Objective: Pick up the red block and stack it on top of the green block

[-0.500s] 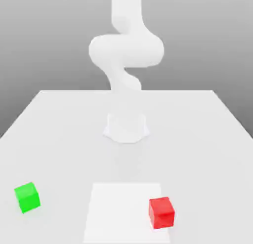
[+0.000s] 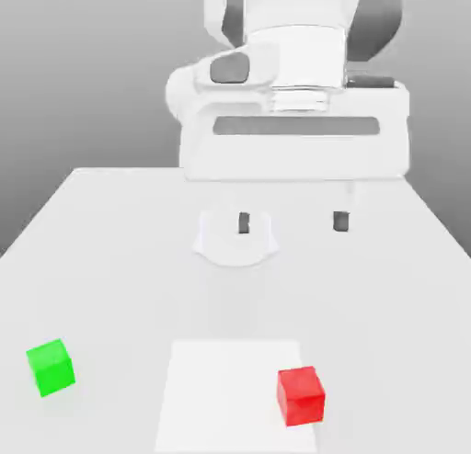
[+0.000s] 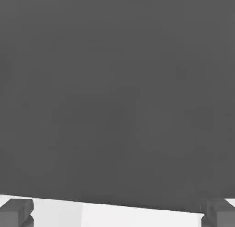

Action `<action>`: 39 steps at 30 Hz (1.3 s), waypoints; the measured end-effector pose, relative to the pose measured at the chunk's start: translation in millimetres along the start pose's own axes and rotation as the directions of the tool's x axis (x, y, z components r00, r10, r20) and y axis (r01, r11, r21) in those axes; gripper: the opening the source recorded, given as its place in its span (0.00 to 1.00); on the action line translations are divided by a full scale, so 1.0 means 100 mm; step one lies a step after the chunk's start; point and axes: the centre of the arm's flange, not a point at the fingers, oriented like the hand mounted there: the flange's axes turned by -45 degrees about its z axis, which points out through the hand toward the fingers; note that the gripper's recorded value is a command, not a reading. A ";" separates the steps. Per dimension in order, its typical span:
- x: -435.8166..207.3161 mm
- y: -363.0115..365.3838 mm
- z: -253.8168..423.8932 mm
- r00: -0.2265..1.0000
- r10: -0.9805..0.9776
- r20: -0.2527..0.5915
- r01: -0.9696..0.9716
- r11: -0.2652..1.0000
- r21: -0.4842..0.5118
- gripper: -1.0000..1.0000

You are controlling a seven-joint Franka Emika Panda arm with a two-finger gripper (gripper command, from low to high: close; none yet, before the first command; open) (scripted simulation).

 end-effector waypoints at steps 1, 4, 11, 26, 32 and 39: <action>-0.06 -0.04 0.19 0.999 -0.008 0.031 0.008 1.000 0.004 0.50; -0.29 -0.19 0.75 0.992 -0.038 0.122 0.036 0.999 0.019 0.50; -0.79 -0.34 1.76 0.967 -0.067 0.245 0.058 0.997 0.044 0.50; -0.75 -0.33 1.55 0.967 -0.067 0.247 0.059 0.997 0.043 0.00; -0.75 1.00 1.36 0.949 0.191 0.253 -0.189 0.981 -0.031 0.00; -1.50 2.87 1.01 0.799 0.558 0.223 -0.545 0.830 -0.121 0.00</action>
